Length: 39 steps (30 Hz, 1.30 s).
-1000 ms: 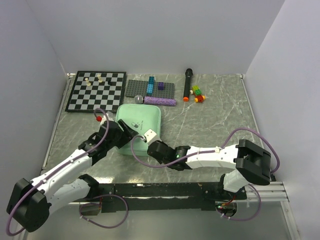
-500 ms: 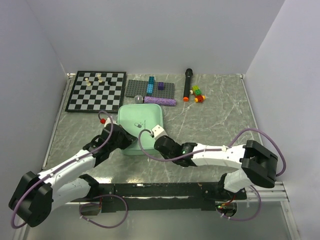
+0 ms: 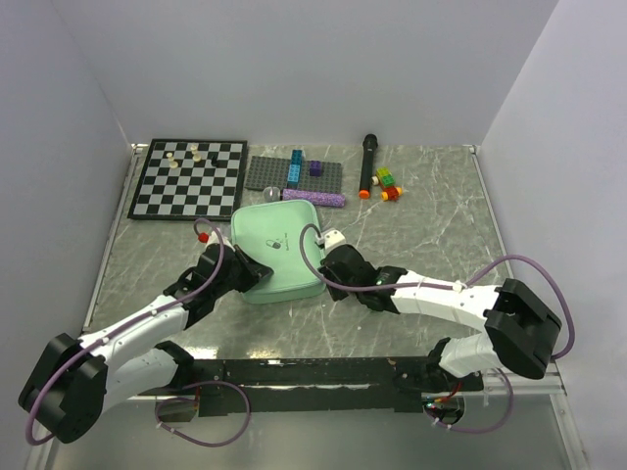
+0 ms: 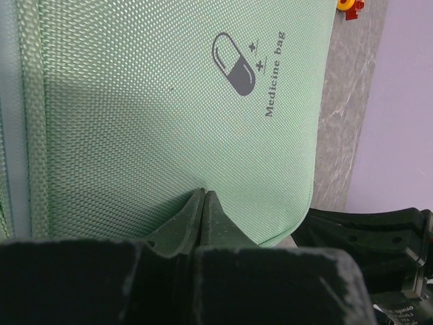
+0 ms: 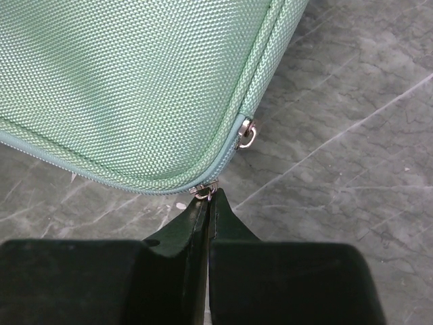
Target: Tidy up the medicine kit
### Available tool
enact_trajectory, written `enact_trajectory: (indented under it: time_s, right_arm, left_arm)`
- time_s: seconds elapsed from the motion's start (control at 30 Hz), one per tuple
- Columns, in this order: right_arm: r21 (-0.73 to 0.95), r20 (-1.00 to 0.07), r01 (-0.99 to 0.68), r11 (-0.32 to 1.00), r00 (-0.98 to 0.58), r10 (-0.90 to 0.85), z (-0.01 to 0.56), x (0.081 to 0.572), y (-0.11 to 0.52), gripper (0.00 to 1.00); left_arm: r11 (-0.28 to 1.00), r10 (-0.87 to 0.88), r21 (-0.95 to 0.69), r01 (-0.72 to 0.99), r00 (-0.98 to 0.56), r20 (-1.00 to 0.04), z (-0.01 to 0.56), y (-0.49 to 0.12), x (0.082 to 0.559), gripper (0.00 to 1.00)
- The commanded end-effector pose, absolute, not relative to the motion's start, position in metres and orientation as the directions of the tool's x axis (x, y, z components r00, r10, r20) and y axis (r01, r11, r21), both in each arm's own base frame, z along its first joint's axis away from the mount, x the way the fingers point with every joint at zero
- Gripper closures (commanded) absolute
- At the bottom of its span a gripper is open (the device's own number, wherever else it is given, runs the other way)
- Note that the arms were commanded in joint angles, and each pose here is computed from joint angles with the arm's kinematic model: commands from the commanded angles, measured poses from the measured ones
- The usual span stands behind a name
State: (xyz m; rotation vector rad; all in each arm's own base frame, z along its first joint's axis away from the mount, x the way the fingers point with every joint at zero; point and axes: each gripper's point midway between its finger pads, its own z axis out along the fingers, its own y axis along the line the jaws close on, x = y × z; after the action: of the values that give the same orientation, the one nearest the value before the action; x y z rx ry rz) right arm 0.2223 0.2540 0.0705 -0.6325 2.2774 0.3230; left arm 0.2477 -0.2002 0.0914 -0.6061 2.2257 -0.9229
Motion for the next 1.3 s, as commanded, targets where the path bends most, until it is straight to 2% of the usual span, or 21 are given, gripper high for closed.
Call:
enact_trajectory:
  time_s: [0.0, 0.13, 0.3, 0.47, 0.67, 0.77, 0.97, 1.07, 1.17, 1.23, 1.27]
  right_arm:
    - [-0.010, -0.734, -0.408, 0.913, -0.617, -0.284, 0.077, 0.251, 0.229, 1.00]
    - [-0.033, -0.730, -0.394, 0.919, -0.618, -0.292, 0.079, 0.254, 0.226, 0.99]
    - [-0.035, -0.768, -0.376, 0.926, -0.583, -0.265, 0.091, 0.255, 0.218, 0.90]
    - [-0.039, -0.765, -0.395, 0.918, -0.579, -0.282, 0.098, 0.254, 0.220, 0.72]
    - [-0.029, -0.773, -0.389, 0.921, -0.576, -0.268, 0.104, 0.251, 0.216, 0.61]
    - [-0.032, -0.783, -0.374, 0.927, -0.567, -0.256, 0.111, 0.251, 0.211, 0.58]
    - [-0.025, -0.821, -0.342, 0.939, -0.529, -0.215, 0.135, 0.248, 0.197, 0.53]
    - [-0.034, -0.845, -0.252, 0.967, -0.510, -0.163, 0.144, 0.249, 0.177, 0.47]
    - [-0.023, -0.876, -0.099, 0.995, -0.478, -0.068, 0.152, 0.251, 0.145, 0.37]
    - [0.026, -0.891, -0.026, 0.999, -0.453, 0.011, 0.159, 0.252, 0.129, 0.34]
    - [0.061, -0.897, 0.017, 0.998, -0.438, 0.062, 0.163, 0.253, 0.121, 0.33]
  left_arm:
    - [0.801, -0.535, -0.505, -0.322, -0.763, -0.363, 0.014, -0.152, 0.205, 0.99]
    - [0.799, -0.531, -0.516, -0.309, -0.765, -0.364, 0.017, -0.154, 0.206, 0.99]
    - [0.798, -0.519, -0.546, -0.256, -0.753, -0.406, 0.040, -0.159, 0.218, 0.99]
    - [0.809, -0.497, -0.544, -0.223, -0.752, -0.432, 0.052, -0.162, 0.226, 0.99]
    - [0.802, -0.492, -0.561, -0.203, -0.756, -0.431, 0.061, -0.168, 0.229, 0.97]
    - [0.799, -0.492, -0.574, -0.179, -0.744, -0.453, 0.076, -0.171, 0.235, 0.87]
    - [0.812, -0.494, -0.569, -0.130, -0.672, -0.551, 0.130, -0.165, 0.253, 0.44]
    - [0.825, -0.500, -0.554, -0.108, -0.595, -0.629, 0.163, -0.152, 0.262, 0.22]
    - [0.826, -0.548, -0.538, -0.170, -0.470, -0.692, 0.190, -0.112, 0.274, 0.03]
    - [0.810, -0.582, -0.550, -0.205, -0.401, -0.707, 0.203, -0.084, 0.279, 0.01]
    - [0.803, -0.594, -0.550, -0.228, -0.369, -0.715, 0.207, -0.069, 0.282, 0.03]
